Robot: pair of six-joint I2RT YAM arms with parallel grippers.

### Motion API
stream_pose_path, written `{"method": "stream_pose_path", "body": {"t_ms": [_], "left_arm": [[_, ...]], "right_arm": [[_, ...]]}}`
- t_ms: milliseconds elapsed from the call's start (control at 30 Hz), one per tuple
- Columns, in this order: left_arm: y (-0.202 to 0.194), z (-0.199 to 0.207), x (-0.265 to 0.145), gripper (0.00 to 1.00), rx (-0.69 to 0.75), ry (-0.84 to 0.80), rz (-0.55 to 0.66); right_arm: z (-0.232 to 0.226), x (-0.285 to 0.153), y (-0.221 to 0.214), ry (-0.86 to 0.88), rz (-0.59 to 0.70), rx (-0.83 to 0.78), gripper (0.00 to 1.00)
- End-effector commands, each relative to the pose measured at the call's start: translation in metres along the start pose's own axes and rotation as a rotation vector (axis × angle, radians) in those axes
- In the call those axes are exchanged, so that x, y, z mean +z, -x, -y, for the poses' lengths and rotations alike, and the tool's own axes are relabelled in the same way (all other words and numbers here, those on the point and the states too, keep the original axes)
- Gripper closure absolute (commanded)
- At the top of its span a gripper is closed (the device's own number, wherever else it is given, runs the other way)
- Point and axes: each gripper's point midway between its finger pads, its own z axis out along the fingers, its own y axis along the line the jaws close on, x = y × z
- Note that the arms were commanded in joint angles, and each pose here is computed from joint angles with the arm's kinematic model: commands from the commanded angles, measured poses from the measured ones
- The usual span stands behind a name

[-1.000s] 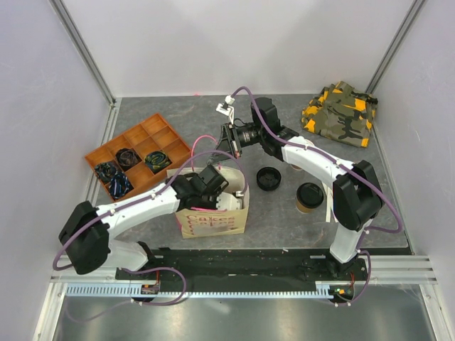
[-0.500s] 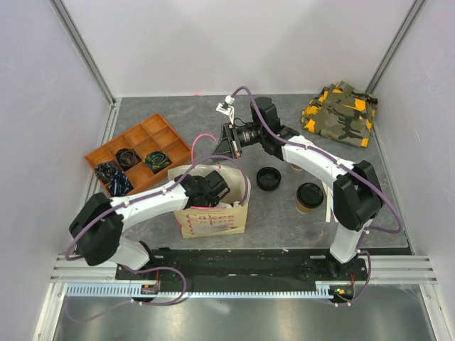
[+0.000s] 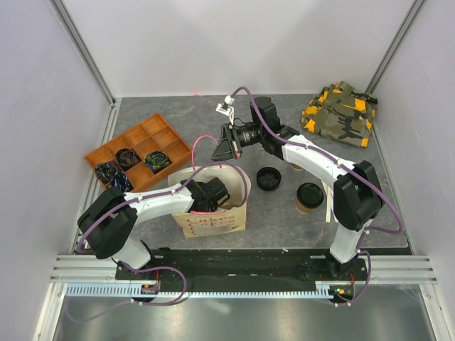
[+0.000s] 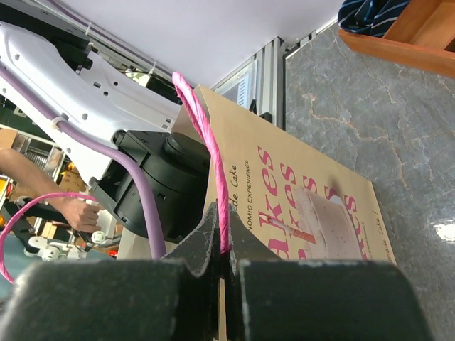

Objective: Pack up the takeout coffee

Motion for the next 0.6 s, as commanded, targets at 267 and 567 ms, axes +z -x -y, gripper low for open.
{"method": "stream_pose_path", "body": {"t_ms": [267, 567], "left_arm": [[0.026, -0.047, -0.05, 0.98, -0.025, 0.174, 0.085], [0.012, -0.042, 0.003, 0.98, -0.032, 0.19, 0.019]], "right_arm": [[-0.006, 0.002, 0.004, 0.001, -0.004, -0.073, 1.0], [-0.004, 0.004, 0.004, -0.003, -0.004, -0.076, 1.0]]}}
